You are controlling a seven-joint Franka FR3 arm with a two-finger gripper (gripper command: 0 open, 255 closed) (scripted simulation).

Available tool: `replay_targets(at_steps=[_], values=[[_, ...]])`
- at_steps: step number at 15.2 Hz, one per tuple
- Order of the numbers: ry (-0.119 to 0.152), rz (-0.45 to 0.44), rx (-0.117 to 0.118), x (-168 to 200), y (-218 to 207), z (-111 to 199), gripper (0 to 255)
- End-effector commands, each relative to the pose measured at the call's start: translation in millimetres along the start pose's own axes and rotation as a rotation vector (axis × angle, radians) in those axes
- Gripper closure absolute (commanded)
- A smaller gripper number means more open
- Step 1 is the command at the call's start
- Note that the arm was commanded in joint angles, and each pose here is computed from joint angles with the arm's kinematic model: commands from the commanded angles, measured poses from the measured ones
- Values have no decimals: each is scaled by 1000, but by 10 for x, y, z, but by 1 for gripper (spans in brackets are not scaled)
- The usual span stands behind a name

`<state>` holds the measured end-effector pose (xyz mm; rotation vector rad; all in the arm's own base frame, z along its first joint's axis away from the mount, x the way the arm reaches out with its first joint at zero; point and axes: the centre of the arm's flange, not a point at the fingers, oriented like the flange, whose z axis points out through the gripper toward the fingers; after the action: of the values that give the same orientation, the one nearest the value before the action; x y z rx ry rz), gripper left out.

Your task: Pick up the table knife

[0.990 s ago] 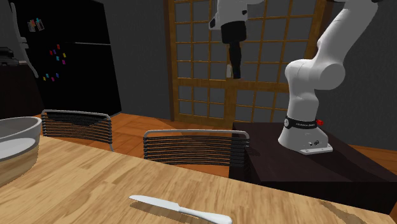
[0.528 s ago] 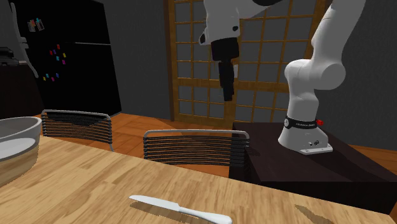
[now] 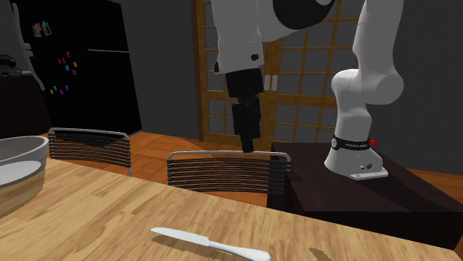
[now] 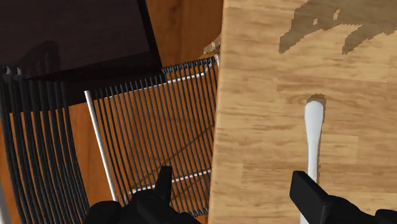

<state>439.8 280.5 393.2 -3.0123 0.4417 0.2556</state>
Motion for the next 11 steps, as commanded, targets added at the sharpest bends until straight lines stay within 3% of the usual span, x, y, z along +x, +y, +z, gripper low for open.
replay_targets(at_steps=[1,11], values=[[-3,13,2,96,-203,129,0],[-18,68,8,540,-1251,796,0]])
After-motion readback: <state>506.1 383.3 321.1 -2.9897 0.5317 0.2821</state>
